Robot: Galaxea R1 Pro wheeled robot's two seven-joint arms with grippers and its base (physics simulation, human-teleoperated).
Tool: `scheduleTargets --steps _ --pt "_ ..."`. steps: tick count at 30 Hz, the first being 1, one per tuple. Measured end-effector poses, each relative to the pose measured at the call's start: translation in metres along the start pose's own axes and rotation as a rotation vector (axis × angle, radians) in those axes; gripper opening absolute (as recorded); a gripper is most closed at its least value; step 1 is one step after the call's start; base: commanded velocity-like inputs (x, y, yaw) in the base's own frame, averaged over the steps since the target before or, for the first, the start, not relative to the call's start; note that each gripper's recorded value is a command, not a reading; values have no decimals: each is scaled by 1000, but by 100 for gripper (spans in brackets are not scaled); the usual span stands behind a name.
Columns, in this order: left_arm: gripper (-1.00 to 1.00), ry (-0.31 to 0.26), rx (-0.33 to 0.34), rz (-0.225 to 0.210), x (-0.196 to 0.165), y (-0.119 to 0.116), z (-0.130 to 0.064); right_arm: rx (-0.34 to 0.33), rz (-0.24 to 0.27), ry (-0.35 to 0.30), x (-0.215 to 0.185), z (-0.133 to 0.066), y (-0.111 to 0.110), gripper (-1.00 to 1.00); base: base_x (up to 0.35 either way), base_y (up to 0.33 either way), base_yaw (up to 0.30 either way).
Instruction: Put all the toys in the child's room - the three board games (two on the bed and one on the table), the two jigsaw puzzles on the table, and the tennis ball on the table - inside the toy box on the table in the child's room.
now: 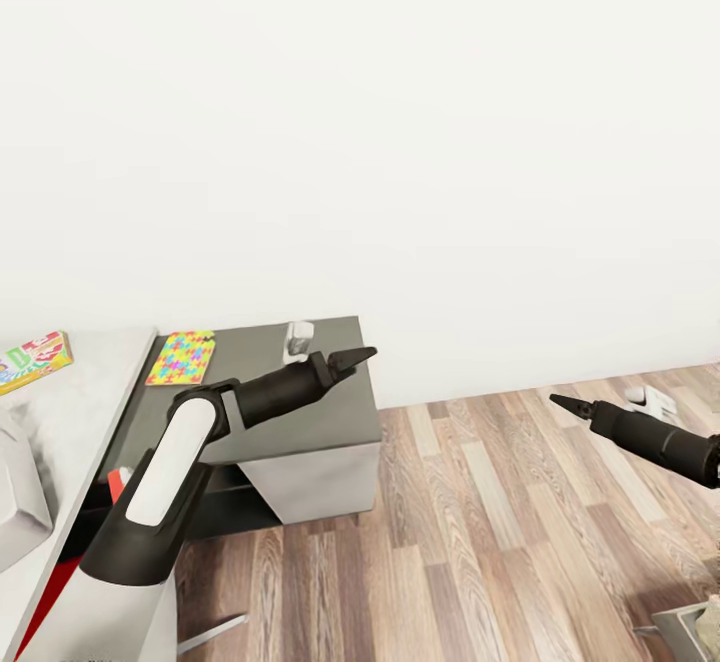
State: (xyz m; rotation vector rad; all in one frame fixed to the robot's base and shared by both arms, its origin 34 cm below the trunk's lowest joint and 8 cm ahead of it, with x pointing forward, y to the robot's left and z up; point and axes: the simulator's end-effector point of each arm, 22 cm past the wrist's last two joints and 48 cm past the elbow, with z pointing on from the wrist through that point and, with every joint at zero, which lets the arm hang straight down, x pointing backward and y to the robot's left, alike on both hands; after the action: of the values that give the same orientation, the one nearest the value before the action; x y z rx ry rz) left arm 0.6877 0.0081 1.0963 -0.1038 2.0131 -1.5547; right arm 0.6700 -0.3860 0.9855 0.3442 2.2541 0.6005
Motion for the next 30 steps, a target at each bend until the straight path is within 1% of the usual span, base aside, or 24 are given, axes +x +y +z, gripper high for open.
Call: scheduleTargets --steps 1,3,8,30 --pt "100 -1 0 1 0 -1 0 0 -1 -1 0 0 0 100 0 0 -88" --pt "100 -2 -25 9 -1 3 0 -2 -4 2 0 1 3 100 0 0 -85" --pt "100 -5 -44 20 -3 3 -1 -9 -11 6 1 3 9 100 0 0 -80" --pt "100 -20 -34 48 -11 -16 -6 -30 -34 -1 -4 -2 26 100 0 0 -74"
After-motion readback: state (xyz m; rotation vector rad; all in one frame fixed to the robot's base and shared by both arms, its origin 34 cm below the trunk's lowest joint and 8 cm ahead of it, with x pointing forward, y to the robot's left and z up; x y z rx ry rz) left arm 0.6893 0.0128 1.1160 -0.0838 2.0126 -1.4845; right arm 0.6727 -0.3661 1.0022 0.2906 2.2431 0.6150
